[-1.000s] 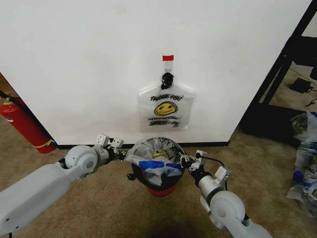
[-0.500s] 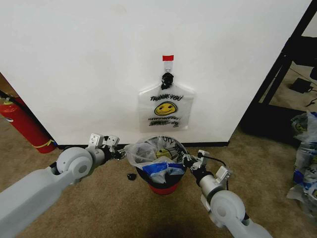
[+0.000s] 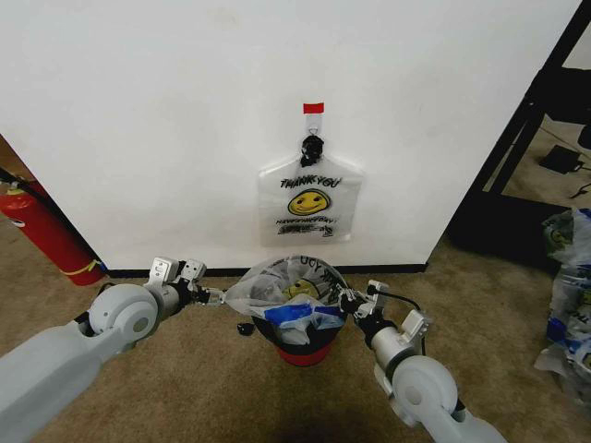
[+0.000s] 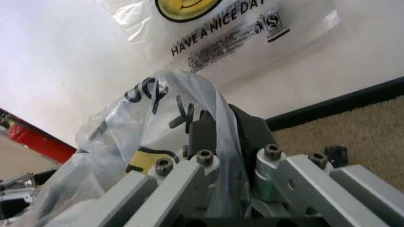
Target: Pick up the garbage bag from the wall and place it over the trash bin.
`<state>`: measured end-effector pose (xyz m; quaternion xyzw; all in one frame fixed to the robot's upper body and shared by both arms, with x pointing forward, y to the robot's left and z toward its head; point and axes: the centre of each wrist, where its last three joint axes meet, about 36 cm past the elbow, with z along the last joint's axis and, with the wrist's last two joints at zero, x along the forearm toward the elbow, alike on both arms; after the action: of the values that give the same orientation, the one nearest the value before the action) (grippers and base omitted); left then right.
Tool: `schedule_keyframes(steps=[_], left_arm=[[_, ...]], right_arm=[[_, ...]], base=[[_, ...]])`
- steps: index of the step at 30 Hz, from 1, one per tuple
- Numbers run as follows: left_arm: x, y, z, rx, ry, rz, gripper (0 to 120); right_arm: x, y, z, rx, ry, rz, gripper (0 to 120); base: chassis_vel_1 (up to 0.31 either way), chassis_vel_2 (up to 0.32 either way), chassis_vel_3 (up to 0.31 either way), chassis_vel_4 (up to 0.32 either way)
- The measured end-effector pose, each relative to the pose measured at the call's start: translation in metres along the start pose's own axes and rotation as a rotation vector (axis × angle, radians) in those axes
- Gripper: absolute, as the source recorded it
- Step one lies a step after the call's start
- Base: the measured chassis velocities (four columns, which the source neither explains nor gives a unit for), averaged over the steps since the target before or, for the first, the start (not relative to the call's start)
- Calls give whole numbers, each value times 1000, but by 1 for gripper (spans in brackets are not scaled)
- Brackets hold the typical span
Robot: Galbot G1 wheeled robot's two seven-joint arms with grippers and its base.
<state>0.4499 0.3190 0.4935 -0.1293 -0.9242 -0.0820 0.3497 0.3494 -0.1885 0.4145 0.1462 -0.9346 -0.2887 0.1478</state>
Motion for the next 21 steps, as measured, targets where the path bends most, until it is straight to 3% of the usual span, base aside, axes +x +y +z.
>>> schedule_keyframes(steps=[7, 17, 21], left_arm=[[18, 3, -24, 152, 13, 100, 100], [41, -13, -40, 186, 14, 176, 100], [34, -10, -44, 219, -9, 137, 100]], right_arm=[[-1, -5, 1, 12, -8, 21, 2], [-3, -4, 3, 15, -11, 20, 2], [-1, -3, 4, 17, -9, 18, 2]], base=[[0, 0, 0, 0], [0, 0, 0, 0], [0, 0, 0, 0]])
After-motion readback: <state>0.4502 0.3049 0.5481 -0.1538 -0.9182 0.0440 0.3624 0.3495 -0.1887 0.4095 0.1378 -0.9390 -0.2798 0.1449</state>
